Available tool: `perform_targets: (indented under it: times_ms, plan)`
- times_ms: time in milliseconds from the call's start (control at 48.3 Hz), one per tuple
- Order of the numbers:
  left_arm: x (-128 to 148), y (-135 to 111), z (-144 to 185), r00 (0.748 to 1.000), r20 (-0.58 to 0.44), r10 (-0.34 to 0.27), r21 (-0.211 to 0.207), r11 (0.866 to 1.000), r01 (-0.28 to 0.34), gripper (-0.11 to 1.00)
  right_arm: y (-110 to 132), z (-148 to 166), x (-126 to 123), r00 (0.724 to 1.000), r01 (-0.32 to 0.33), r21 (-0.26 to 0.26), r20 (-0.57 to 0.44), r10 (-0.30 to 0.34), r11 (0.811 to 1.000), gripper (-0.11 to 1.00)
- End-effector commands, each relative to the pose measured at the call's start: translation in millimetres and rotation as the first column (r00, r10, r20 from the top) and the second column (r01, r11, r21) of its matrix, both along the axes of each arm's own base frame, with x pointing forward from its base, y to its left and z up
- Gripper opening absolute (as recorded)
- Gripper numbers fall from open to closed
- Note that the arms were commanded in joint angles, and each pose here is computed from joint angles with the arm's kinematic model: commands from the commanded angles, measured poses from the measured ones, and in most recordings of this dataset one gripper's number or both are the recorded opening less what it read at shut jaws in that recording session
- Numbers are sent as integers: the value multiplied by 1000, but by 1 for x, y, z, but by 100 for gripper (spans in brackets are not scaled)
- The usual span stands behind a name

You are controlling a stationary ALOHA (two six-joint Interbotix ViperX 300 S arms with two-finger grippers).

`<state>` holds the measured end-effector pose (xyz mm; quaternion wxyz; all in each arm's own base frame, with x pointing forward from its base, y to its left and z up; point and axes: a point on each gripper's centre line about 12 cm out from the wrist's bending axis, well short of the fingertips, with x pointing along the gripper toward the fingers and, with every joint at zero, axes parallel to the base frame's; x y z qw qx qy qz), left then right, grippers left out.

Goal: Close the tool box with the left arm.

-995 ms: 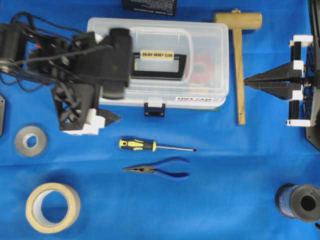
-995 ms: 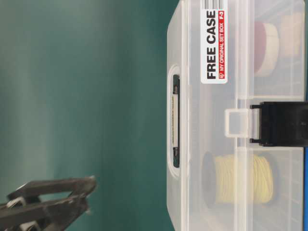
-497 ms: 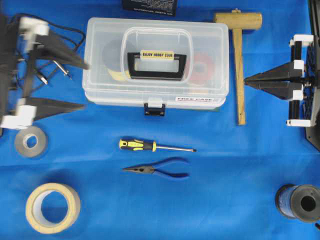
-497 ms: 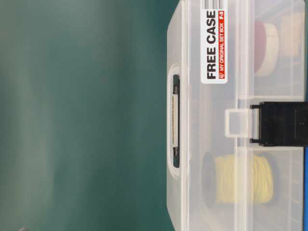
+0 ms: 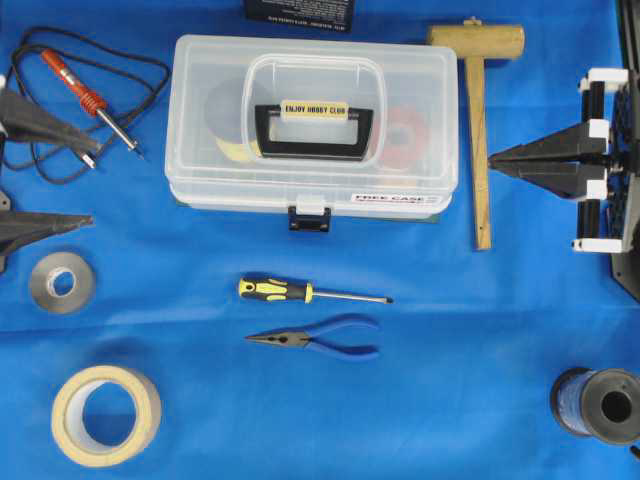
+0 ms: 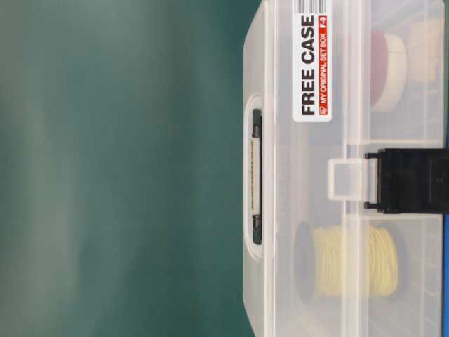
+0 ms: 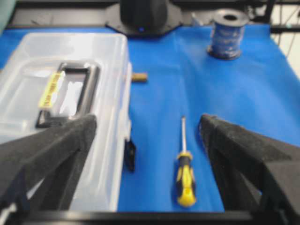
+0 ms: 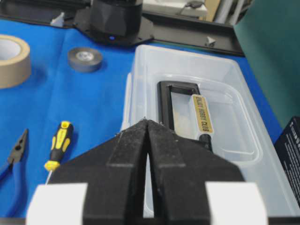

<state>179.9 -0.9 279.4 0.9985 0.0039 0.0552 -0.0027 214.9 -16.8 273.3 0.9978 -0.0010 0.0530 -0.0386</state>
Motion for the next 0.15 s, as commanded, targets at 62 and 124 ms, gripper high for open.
perform_targets:
  times_ms: [62,124]
  plan:
    - [-10,1,-20,999,46,6,-12,1000,-6,90,0,5,2,1000,2,-1,17,-1,1000,0]
    - [-13,1,-28,999,44,7,-12,1000,-6,90,0,5,2,1000,2,-1,17,-1,1000,0]
